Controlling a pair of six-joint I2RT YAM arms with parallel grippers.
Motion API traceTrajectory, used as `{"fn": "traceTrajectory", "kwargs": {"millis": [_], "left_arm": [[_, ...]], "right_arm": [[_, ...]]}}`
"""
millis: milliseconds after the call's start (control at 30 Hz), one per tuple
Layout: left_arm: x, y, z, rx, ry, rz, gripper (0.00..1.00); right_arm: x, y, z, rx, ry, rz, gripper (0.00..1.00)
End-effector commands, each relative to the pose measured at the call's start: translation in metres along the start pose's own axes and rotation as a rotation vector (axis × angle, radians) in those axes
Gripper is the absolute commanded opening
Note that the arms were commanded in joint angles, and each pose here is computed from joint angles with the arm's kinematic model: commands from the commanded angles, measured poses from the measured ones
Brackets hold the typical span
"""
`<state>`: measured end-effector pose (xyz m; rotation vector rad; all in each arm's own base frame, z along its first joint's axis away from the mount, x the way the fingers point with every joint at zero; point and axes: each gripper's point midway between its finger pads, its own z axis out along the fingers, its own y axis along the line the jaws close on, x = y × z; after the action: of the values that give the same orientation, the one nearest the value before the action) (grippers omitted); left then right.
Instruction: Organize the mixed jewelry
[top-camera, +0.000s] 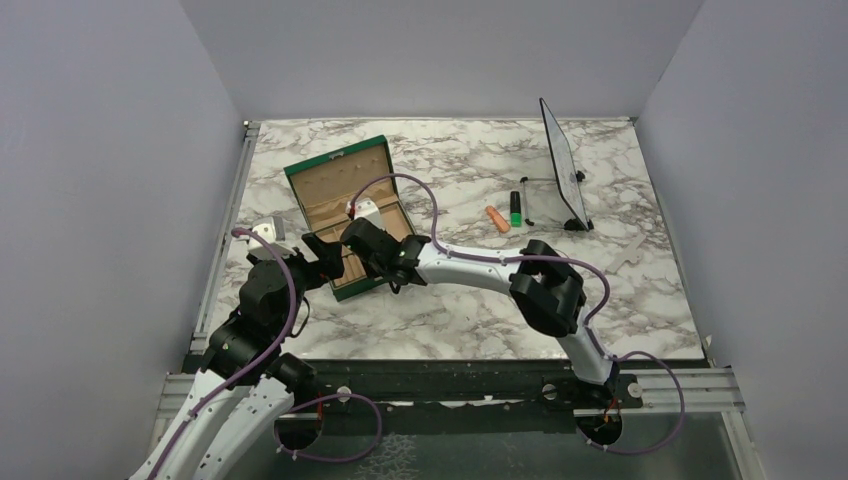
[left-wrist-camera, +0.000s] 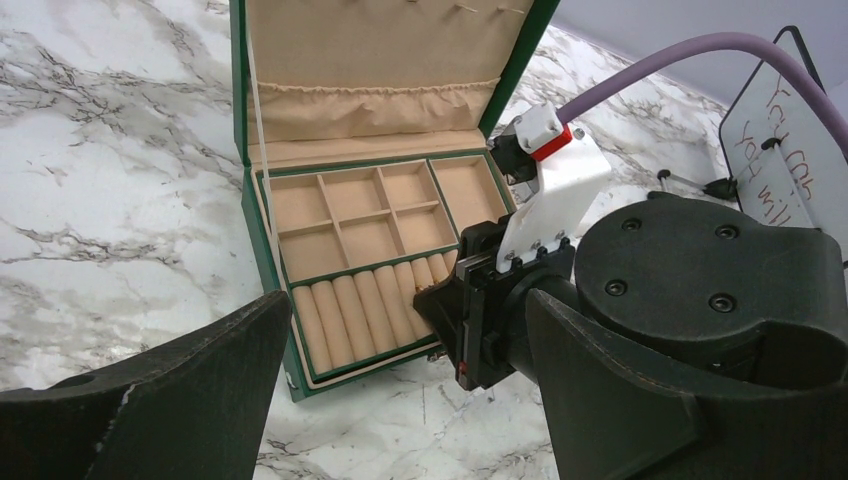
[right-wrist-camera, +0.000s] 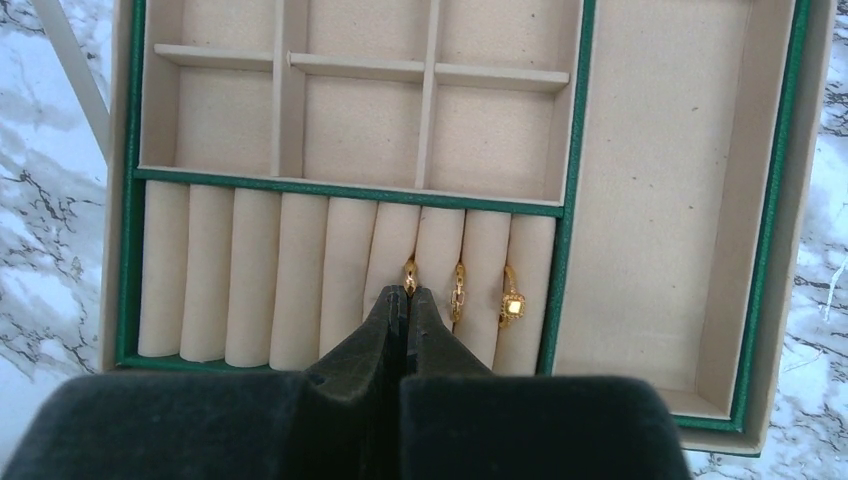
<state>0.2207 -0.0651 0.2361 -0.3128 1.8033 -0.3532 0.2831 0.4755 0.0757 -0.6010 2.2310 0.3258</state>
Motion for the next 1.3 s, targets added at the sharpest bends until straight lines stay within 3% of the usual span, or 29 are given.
{"fn": "traceTrajectory", "kwargs": {"millis": [0,100,367,800,967,1267], "left_arm": [[0.0,0.006,0.0,-0.026,-0.002,0.013,0.88],[0.0,0.005,0.0,-0.026,-0.002,0.013,0.88],[0.0,0.006,0.0,-0.025,-0.003,0.007,0.88],[-0.001,0.003,-0.002,-0.01,-0.006,-0.003,0.88],[0.002,0.001,-0.001,0.002,0.009,-0.002,0.88],[0.015,-0.014,0.006,0.064,0.071,0.02,0.89]], "right_arm": [[0.032,0.002,0.013,0.033,0.09,-0.032,0.02],[0.033,0.002,0.012,0.041,0.104,-0.019,0.05],[-0.015,0.009,-0.022,0.021,0.035,0.068,0.32],[-0.049,-0.018,-0.07,0.031,-0.059,0.161,0.37],[-0.036,-0.06,-0.085,0.088,-0.037,0.228,0.38],[0.045,-0.158,-0.107,0.265,0.117,0.409,0.41]]}}
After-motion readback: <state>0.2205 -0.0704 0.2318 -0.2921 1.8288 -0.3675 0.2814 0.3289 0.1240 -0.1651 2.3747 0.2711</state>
